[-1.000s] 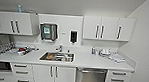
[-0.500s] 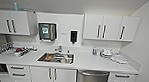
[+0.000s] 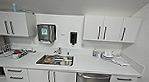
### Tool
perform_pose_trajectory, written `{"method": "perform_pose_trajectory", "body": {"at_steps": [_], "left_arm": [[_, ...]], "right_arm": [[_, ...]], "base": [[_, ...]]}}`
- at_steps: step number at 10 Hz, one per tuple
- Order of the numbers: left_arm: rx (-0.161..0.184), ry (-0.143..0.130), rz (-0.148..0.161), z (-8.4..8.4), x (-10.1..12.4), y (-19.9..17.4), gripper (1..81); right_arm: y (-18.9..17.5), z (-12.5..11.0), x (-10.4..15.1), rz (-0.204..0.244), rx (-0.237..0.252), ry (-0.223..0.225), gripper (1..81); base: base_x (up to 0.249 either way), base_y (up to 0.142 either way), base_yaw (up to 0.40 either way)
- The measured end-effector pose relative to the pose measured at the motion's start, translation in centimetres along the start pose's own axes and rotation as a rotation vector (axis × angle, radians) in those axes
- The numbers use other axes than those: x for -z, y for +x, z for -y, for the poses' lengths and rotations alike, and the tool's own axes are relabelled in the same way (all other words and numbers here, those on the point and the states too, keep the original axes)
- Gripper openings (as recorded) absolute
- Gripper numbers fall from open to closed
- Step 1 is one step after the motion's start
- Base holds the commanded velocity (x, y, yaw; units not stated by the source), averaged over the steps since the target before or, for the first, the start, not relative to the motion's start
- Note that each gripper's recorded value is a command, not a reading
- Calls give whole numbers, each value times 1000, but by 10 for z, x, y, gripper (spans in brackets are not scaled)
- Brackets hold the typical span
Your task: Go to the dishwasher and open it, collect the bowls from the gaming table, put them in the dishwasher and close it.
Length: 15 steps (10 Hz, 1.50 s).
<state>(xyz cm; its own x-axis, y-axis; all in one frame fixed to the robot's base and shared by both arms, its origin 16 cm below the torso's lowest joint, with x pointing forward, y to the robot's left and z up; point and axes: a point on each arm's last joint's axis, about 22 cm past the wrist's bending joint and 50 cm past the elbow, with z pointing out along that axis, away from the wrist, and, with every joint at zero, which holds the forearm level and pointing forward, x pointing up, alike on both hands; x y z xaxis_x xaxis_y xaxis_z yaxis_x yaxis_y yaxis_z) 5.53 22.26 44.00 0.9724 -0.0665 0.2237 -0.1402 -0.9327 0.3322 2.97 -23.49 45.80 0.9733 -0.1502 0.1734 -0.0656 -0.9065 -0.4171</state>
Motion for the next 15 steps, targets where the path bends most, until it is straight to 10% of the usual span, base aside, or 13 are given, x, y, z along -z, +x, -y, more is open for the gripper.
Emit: {"method": "perform_pose_trajectory", "body": {"at_steps": [15], "left_arm": [[-1,0,-9,0,0,4,811]], "right_arm": [[-1,3,-1,-2,-1,4,811]], "base": [[138,0,0]]}}
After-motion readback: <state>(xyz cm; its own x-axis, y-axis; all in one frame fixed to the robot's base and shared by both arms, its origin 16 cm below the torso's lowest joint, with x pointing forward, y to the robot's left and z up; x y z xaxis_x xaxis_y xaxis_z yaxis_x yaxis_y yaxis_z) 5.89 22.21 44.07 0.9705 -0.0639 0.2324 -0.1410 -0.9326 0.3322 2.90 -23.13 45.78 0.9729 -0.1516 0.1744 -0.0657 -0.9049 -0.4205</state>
